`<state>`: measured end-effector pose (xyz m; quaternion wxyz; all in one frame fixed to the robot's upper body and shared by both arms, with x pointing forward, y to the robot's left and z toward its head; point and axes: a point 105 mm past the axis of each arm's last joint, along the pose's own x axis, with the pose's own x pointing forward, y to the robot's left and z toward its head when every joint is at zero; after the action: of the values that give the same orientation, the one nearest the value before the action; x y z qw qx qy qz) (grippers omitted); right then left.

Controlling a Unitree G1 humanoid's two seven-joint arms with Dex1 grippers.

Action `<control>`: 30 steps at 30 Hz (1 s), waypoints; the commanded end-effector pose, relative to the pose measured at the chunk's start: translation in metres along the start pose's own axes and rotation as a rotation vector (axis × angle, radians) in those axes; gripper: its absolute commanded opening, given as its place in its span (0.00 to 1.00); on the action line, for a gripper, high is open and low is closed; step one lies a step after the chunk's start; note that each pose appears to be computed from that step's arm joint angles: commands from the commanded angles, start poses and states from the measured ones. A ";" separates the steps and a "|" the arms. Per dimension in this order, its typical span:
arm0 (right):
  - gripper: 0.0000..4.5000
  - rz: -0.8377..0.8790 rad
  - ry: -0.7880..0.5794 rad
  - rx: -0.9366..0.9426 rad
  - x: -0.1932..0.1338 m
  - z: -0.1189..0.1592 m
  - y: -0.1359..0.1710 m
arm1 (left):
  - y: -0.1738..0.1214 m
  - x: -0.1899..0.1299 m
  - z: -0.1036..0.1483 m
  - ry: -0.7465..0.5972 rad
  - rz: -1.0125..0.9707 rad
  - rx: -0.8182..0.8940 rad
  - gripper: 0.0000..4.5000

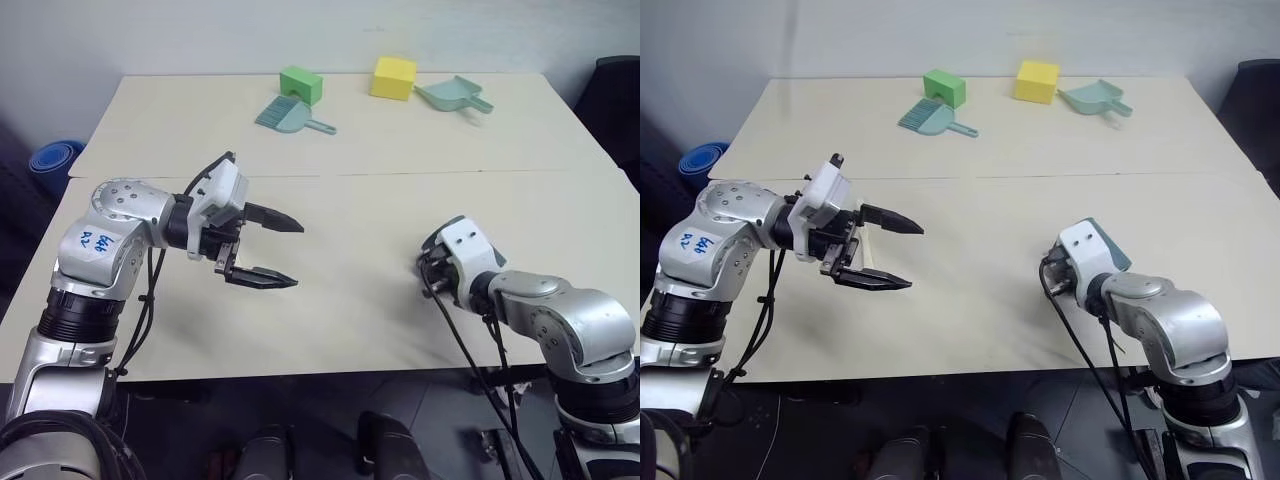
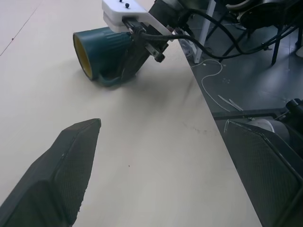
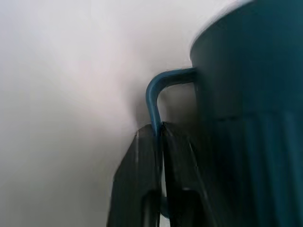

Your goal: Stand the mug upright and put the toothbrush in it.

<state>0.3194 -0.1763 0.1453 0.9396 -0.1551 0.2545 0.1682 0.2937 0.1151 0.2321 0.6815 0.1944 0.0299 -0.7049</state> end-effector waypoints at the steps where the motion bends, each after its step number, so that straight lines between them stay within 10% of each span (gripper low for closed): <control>1: 0.01 -0.038 -0.012 0.014 -0.001 0.000 -0.012 | -0.001 -0.006 0.008 -0.006 0.019 0.036 1.00; 8: 0.01 -0.038 -0.124 0.045 0.001 0.022 -0.012 | -0.002 -0.018 0.008 -0.003 0.086 0.014 1.00; 14: 0.01 0.127 -0.626 0.053 -0.018 0.098 0.023 | -0.001 -0.028 0.010 -0.027 0.187 -0.024 1.00; 19: 0.01 0.231 -0.851 0.237 -0.007 0.110 0.042 | 0.000 -0.039 0.012 -0.071 0.300 -0.064 1.00; 30: 0.01 0.466 -0.938 0.223 0.050 0.107 0.119 | -0.006 -0.057 0.017 -0.033 0.397 -0.104 1.00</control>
<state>0.3610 -0.0196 0.1731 0.9080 0.1096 -0.1173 0.3870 0.2900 0.1628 0.2553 0.8182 0.1365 0.0305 -0.5577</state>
